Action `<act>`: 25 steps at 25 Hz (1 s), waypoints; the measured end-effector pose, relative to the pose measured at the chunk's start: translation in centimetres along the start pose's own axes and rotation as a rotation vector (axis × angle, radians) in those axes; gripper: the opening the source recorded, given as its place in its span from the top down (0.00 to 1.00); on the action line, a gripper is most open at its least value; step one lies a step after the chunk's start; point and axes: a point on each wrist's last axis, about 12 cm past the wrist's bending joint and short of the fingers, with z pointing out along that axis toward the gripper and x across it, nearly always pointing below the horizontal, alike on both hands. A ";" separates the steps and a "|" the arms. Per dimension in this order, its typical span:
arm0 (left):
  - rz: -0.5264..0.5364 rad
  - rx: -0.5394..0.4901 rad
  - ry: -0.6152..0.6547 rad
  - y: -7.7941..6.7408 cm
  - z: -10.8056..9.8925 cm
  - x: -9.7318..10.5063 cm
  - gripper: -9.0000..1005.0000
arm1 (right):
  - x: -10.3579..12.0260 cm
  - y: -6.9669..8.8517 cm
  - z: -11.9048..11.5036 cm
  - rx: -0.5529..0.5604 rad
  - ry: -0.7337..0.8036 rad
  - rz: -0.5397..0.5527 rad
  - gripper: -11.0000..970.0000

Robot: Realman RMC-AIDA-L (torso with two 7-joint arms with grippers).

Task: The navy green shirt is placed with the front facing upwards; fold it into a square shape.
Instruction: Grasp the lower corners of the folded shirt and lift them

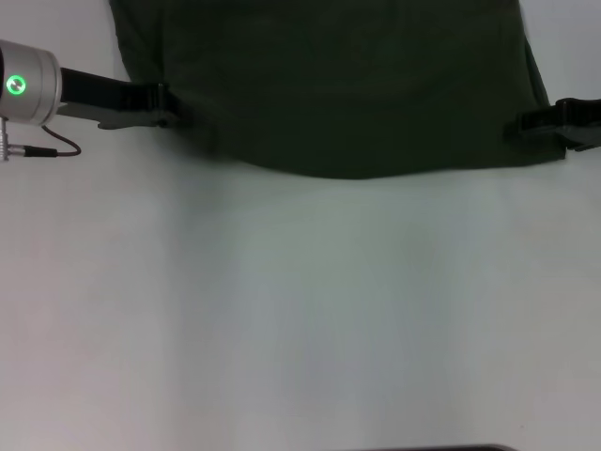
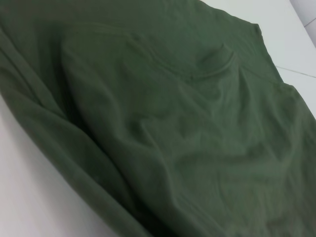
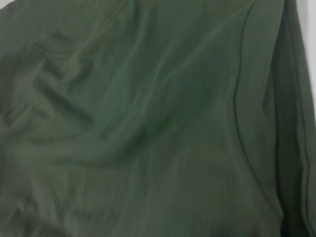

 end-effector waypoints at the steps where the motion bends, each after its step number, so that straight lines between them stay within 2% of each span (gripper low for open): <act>1: 0.001 0.000 0.000 0.0 0.0 0.0 0.98 | 0.0 0.1 0.0 -0.004 0.004 0.000 0.14; 5: 0.000 0.001 0.000 -0.1 0.0 -0.1 0.98 | 0.1 0.3 -0.1 -0.010 0.024 -0.024 0.16; 16: 0.003 0.004 -0.003 -0.4 0.0 -0.4 0.98 | 0.0 0.1 -0.5 -0.002 0.035 -0.028 0.38; 21: 0.012 0.005 0.003 -0.5 -0.1 -0.6 0.98 | 0.0 -0.2 -1.1 -0.007 0.051 -0.033 0.62; 24: 0.018 0.010 0.020 -0.6 -0.3 -0.7 0.98 | 0.0 -0.3 -1.5 -0.008 0.060 -0.036 0.86; 25: 0.021 0.013 0.031 -0.6 -0.4 -0.7 0.98 | 0.1 -0.4 -1.6 -0.009 0.067 -0.038 0.87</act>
